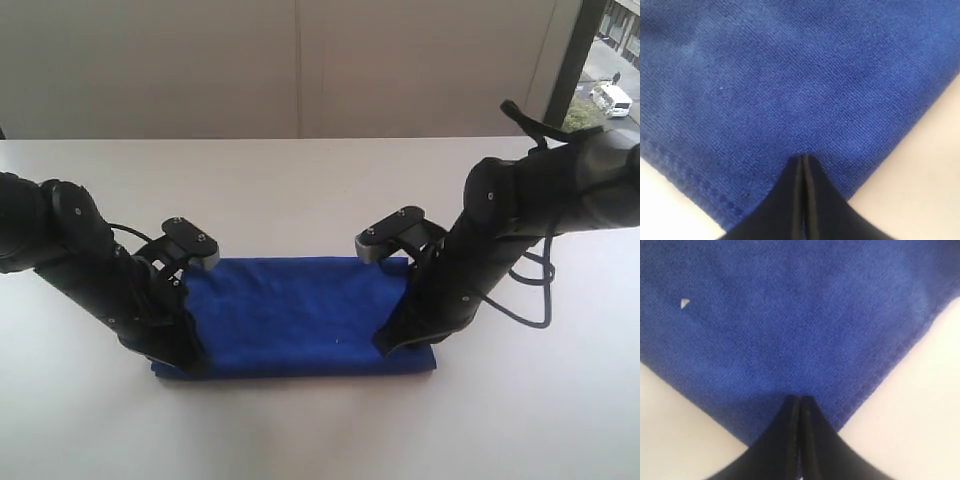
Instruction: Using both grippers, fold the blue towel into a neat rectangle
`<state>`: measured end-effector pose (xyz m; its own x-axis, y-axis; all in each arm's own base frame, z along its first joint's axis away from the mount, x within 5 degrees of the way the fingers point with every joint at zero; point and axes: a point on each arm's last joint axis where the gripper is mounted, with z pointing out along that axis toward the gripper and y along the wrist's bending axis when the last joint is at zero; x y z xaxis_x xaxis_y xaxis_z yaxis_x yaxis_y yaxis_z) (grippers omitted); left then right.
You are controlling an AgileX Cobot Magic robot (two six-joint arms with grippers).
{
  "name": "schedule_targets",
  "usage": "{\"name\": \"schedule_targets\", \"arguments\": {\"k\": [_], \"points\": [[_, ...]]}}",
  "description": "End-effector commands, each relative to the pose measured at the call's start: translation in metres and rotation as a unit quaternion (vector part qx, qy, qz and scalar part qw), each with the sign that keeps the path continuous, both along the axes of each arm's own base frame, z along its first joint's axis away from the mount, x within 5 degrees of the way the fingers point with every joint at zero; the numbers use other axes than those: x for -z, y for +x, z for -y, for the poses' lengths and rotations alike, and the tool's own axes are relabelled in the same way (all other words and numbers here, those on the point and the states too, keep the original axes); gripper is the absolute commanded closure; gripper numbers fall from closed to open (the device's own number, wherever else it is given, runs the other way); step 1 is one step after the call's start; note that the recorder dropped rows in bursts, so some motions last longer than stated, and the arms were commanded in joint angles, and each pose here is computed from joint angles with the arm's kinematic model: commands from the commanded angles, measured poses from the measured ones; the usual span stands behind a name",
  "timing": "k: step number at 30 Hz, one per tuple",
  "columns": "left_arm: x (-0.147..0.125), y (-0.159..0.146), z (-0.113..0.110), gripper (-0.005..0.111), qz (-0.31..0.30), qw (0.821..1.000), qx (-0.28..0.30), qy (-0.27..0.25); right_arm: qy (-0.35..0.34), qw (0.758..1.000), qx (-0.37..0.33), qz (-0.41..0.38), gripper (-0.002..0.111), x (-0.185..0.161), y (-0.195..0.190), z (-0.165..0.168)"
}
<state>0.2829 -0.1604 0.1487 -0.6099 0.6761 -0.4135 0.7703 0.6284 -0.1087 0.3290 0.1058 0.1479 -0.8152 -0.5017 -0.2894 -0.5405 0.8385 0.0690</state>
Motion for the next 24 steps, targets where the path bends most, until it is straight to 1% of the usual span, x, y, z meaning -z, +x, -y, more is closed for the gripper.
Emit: {"name": "schedule_targets", "arguments": {"k": [1, 3, 4, 5, 6, 8, 9, 11, 13, 14, 15, 16, 17, 18, 19, 21, 24], "points": [[-0.054, -0.002, 0.001, 0.107, 0.063, 0.997, 0.011, -0.034, 0.016, 0.997, 0.001, 0.081, 0.108, -0.051, -0.006, 0.003], [-0.09, -0.008, -0.002, 0.107, 0.113, 0.992, 0.006, -0.06, 0.031, 0.99, 0.013, 0.138, 0.108, -0.087, -0.014, 0.007], [-0.111, -0.013, -0.005, 0.107, 0.147, 0.986, -0.002, -0.076, 0.037, 0.985, 0.021, 0.17, 0.108, -0.107, -0.021, 0.01], [-0.132, -0.019, -0.009, 0.107, 0.18, 0.979, -0.02, -0.096, 0.04, 0.98, 0.028, 0.194, 0.108, -0.123, -0.027, 0.013], [-0.146, -0.025, -0.013, 0.107, 0.205, 0.972, -0.034, -0.111, 0.045, 0.972, 0.038, 0.226, 0.108, -0.143, -0.036, 0.017], [-0.178, -0.047, -0.027, 0.107, 0.275, 0.95, -0.053, -0.142, 0.05, 0.959, 0.056, 0.274, 0.108, -0.177, -0.059, 0.027], [-0.19, -0.062, -0.035, 0.107, 0.306, 0.938, -0.059, -0.155, 0.052, 0.95, 0.066, 0.301, 0.108, -0.192, -0.074, 0.033], [-0.203, -0.092, -0.051, 0.107, 0.349, 0.916, -0.075, -0.182, 0.062, 0.927, 0.087, 0.36, 0.108, -0.216, -0.107, 0.046], [-0.212, -0.127, -0.068, 0.107, 0.382, 0.893, -0.09, -0.221, 0.086, 0.903, 0.113, 0.406, 0.108, -0.227, -0.144, 0.058], [-0.211, -0.141, -0.074, 0.107, 0.39, 0.885, -0.095, -0.235, 0.104, 0.89, 0.124, 0.427, 0.108, -0.231, -0.163, 0.063], [-0.207, -0.16, -0.083, 0.107, 0.396, 0.876, -0.103, -0.256, 0.12, 0.881, 0.134, 0.437, 0.108, -0.227, -0.176, 0.067], [-0.202, -0.172, -0.088, 0.107, 0.395, 0.871, -0.11, -0.27, 0.137, 0.87, 0.142, 0.453, 0.108, -0.223, -0.191, 0.071], [-0.195, -0.182, -0.093, 0.107, 0.394, 0.867, -0.116, -0.282, 0.148, 0.864, 0.149, 0.458, 0.108, -0.214, -0.203, 0.074], [-0.183, -0.194, -0.098, 0.107, 0.391, 0.864, -0.122, -0.292, 0.162, 0.855, 0.156, 0.467, 0.108, -0.206, -0.215, 0.077], [-0.173, -0.201, -0.101, 0.107, 0.388, 0.864, -0.126, -0.296, 0.173, 0.849, 0.163, 0.471, 0.108, -0.195, -0.225, 0.08], [-0.145, -0.213, -0.108, 0.107, 0.377, 0.866, -0.135, -0.299, 0.196, 0.841, 0.178, 0.473, 0.108, -0.173, -0.238, 0.083], [-0.097, -0.221, -0.113, 0.107, 0.347, 0.876, -0.159, -0.294, 0.21, 0.845, 0.196, 0.452, 0.108, -0.132, -0.243, 0.084]]}}
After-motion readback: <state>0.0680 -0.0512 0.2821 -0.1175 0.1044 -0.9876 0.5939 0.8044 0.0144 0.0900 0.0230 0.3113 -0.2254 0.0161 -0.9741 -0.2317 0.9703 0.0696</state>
